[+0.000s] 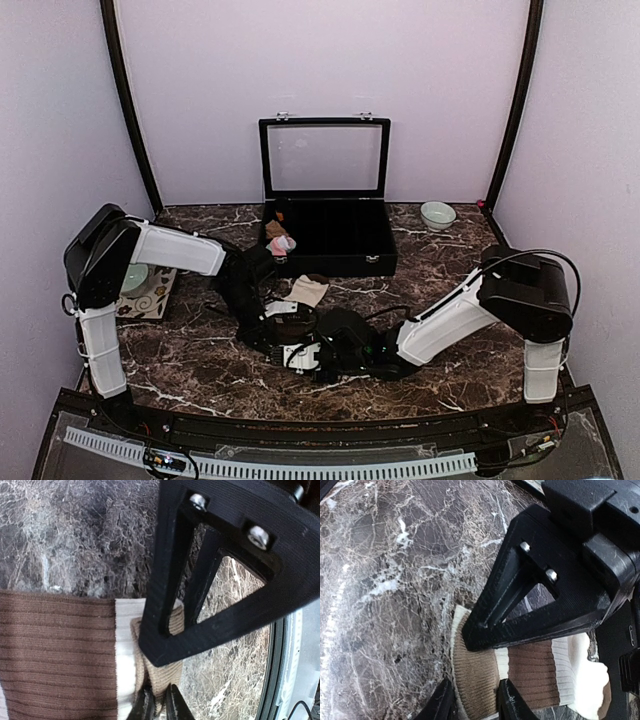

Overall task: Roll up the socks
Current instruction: Roll the sock at the center of the board.

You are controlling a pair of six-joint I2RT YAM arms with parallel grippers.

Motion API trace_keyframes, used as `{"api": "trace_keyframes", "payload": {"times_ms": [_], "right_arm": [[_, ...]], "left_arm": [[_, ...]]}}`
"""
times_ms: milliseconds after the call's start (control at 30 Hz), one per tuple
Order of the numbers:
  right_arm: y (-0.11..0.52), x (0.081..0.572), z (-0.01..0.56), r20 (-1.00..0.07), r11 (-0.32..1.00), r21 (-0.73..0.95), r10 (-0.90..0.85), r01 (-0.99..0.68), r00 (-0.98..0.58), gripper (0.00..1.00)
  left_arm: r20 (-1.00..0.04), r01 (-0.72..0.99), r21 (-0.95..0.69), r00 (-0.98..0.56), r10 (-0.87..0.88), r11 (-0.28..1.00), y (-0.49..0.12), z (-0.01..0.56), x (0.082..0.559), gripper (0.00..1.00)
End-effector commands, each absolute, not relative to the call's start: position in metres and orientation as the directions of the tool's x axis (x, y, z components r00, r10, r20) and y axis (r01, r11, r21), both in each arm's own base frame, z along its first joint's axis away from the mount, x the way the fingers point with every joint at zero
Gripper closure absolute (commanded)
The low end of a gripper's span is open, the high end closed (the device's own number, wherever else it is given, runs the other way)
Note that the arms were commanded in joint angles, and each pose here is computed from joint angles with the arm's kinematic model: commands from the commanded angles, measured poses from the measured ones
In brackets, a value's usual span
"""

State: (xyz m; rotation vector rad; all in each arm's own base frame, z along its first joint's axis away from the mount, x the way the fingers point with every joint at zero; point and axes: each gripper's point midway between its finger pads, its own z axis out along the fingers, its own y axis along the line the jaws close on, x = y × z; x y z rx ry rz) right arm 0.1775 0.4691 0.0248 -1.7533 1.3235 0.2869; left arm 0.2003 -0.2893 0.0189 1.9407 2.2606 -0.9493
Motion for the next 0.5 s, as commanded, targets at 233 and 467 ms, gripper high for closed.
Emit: {"api": "trace_keyframes", "payload": {"times_ms": [233,467], "right_arm": [[0.431,0.167,-0.032,-0.519,-0.107,-0.449,-0.777,-0.887,0.357,0.83],[0.425,0.163,-0.045,-0.509,-0.102,-0.392,-0.804,-0.914,0.308,0.88]], "left_arm": [[-0.238,0.906,-0.403,-0.242,0.941,0.131,-0.26,-0.006,0.207,0.76],[-0.232,0.908,-0.394,-0.246,0.941,0.14,-0.259,-0.006,0.21,0.74]]}}
